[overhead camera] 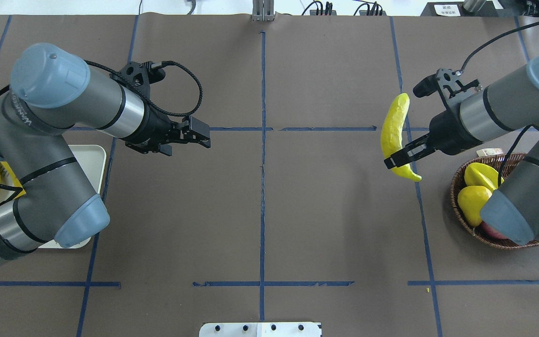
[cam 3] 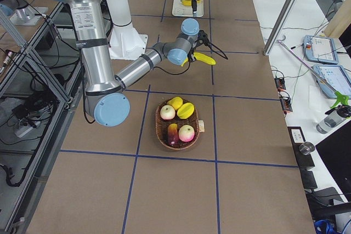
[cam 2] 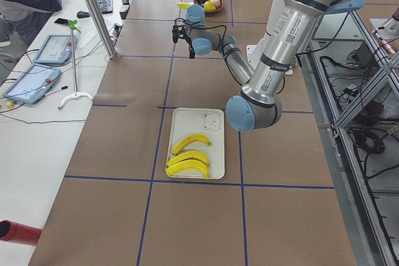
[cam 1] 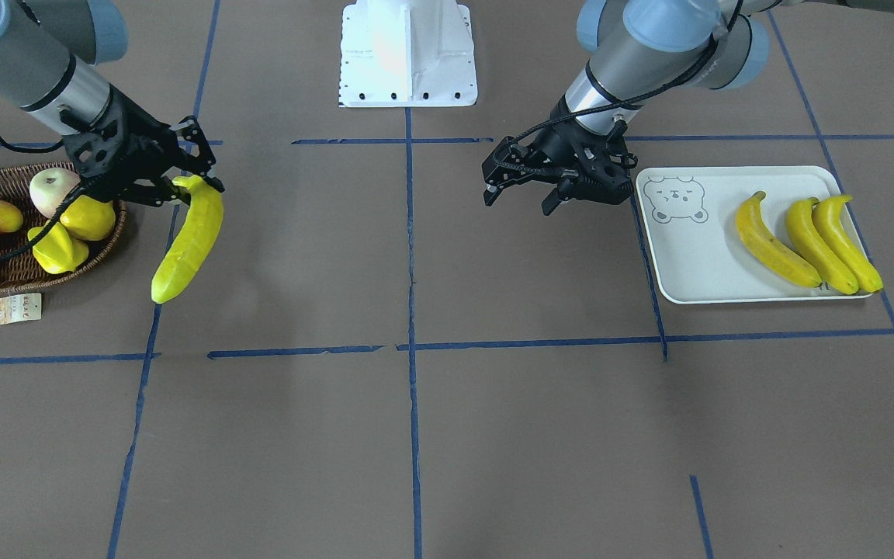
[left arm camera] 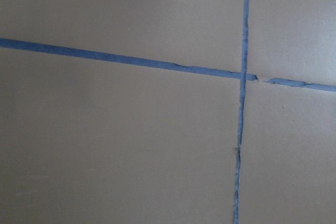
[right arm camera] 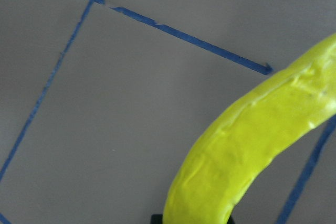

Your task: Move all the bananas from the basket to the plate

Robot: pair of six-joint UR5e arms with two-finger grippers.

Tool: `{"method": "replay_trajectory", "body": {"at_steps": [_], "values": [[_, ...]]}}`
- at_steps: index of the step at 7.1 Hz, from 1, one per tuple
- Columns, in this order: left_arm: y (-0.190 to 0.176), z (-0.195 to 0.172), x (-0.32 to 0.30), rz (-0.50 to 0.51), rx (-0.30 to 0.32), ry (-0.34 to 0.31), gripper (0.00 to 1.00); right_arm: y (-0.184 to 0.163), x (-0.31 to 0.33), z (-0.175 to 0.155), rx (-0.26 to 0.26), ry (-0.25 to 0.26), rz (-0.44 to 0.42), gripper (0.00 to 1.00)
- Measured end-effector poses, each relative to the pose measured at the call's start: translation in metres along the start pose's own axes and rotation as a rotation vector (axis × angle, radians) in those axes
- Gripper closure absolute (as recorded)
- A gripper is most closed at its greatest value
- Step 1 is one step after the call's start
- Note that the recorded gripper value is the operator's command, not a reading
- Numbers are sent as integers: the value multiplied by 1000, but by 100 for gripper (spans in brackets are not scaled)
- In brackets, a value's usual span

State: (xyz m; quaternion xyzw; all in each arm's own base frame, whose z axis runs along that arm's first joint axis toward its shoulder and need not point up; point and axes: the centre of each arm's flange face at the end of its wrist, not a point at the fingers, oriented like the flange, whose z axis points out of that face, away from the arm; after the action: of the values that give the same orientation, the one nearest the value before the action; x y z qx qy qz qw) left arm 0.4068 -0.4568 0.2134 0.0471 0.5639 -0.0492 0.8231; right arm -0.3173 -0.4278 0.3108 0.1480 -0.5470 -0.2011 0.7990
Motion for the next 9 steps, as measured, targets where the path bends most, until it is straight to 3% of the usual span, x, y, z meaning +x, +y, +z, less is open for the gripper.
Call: {"method": "replay_trajectory", "body": {"at_steps": [4, 6, 9], "values": [[-6, -8, 44, -85, 21, 129, 0, -11, -92, 84, 119, -142, -116, 82], [-16, 7, 65, -127, 19, 187, 1, -12, -120, 100, 145, -175, -141, 81], [-8, 24, 85, -157, 10, 214, 1, -13, -149, 107, 194, -209, -125, 80]]}}
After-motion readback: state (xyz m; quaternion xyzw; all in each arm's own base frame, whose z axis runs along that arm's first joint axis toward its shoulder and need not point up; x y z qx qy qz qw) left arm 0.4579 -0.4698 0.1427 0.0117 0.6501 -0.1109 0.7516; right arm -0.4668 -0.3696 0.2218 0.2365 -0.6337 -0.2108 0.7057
